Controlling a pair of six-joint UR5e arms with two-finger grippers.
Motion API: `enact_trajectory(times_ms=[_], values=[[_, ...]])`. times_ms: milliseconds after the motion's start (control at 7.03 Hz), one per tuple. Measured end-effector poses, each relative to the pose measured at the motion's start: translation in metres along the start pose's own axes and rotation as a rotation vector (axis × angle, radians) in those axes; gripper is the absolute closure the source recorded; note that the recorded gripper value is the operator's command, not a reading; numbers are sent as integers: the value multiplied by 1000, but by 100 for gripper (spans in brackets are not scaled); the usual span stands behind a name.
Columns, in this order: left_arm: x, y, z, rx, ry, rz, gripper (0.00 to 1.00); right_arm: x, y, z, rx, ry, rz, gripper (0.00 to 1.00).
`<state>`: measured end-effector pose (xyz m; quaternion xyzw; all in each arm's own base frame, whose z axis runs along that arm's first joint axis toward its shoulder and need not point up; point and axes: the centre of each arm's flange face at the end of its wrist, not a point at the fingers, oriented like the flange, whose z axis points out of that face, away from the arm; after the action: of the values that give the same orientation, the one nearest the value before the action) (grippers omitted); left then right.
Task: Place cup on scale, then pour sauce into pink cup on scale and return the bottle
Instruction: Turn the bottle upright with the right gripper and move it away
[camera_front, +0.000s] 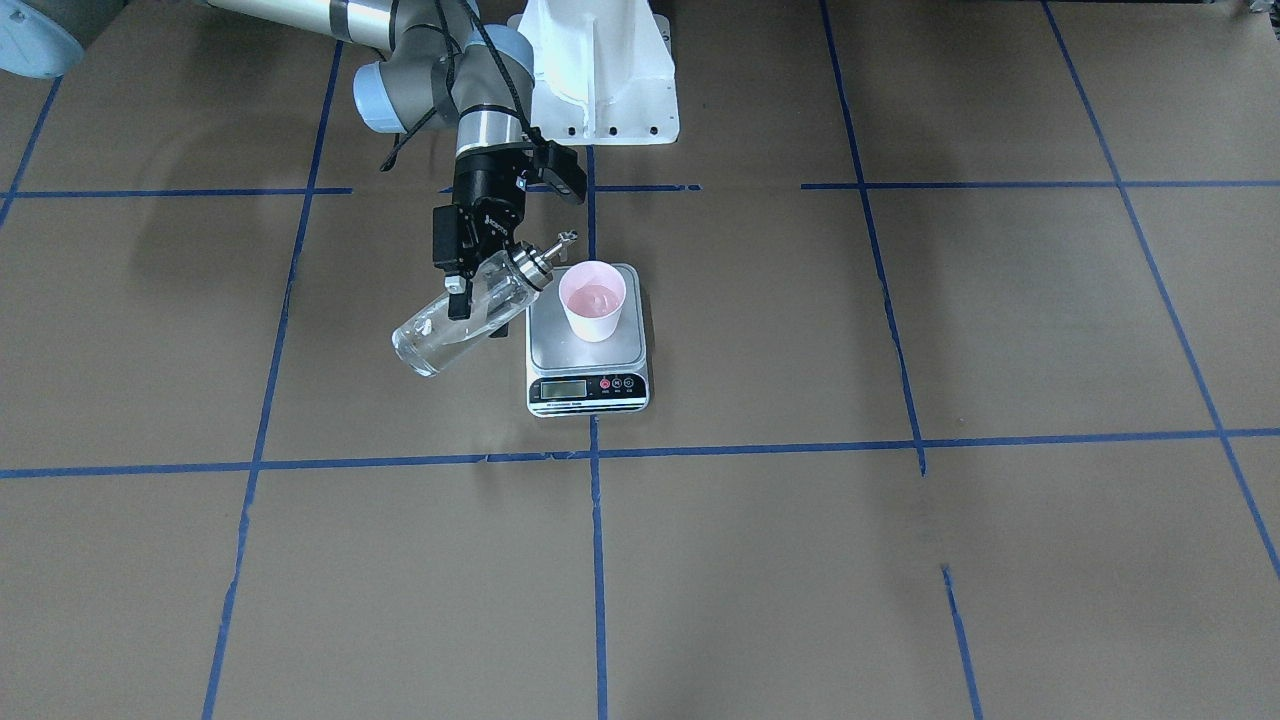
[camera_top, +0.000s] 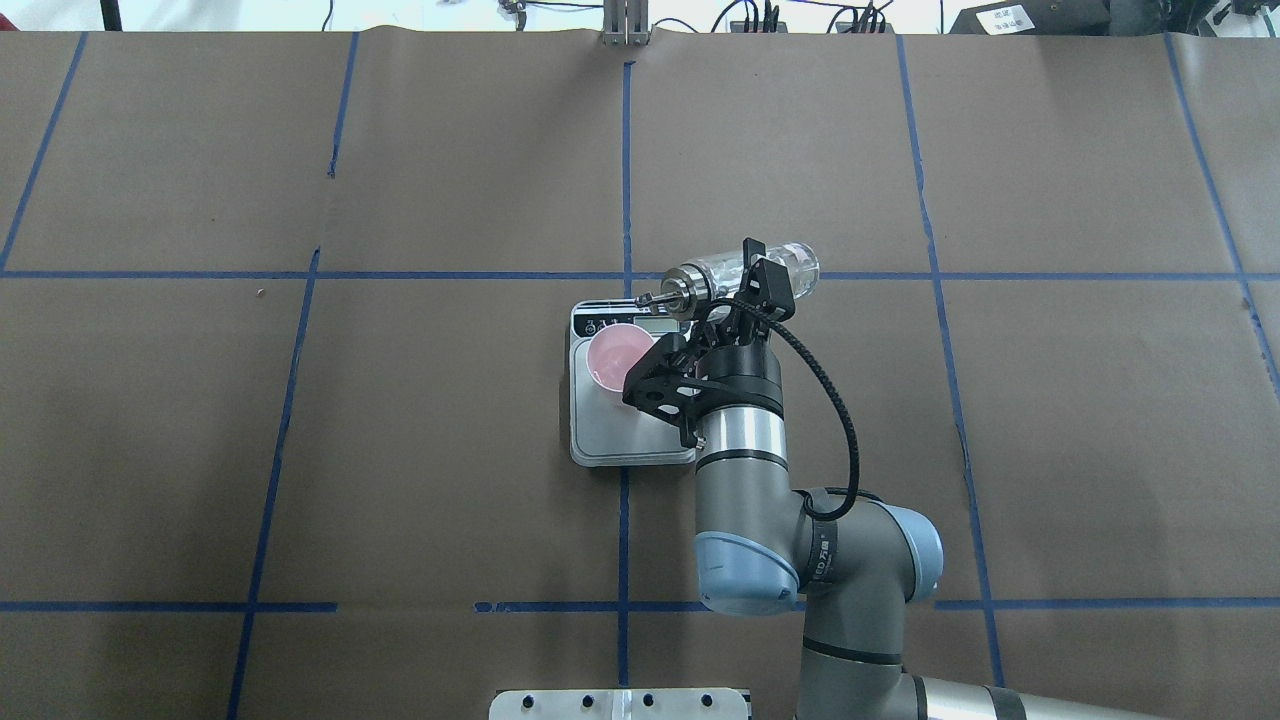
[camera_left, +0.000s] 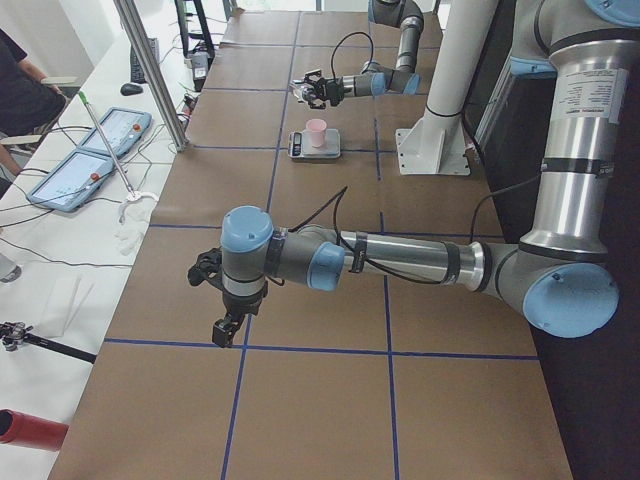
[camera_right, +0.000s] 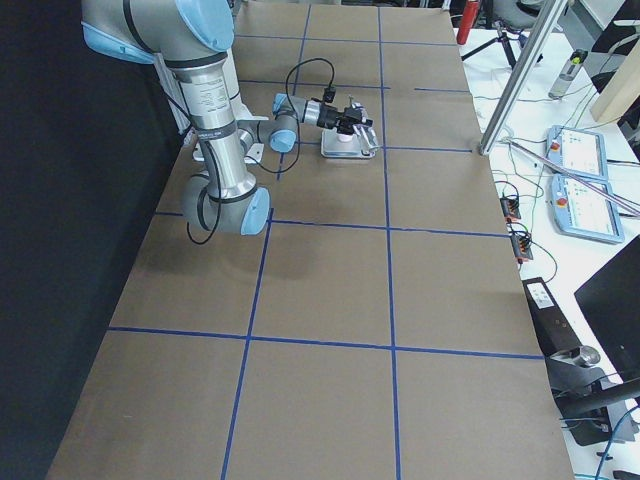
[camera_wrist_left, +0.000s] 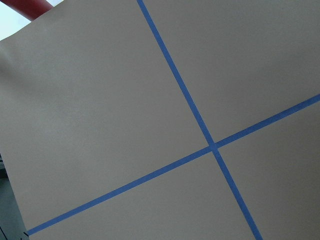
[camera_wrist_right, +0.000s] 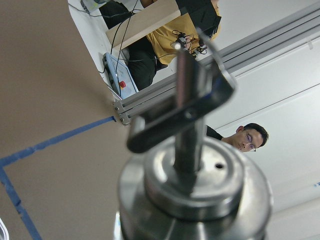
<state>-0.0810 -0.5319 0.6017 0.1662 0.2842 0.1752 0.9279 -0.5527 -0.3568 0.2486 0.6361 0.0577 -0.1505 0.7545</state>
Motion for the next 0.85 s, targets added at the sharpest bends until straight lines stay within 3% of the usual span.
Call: enact_trajectory(times_ms=[427, 854], values=[[2, -7, -6, 11, -3, 5, 0, 38, 3, -15, 15, -99, 321, 100], [8, -11, -15, 27, -9, 14, 0, 66, 31, -19, -52, -179, 765, 100]])
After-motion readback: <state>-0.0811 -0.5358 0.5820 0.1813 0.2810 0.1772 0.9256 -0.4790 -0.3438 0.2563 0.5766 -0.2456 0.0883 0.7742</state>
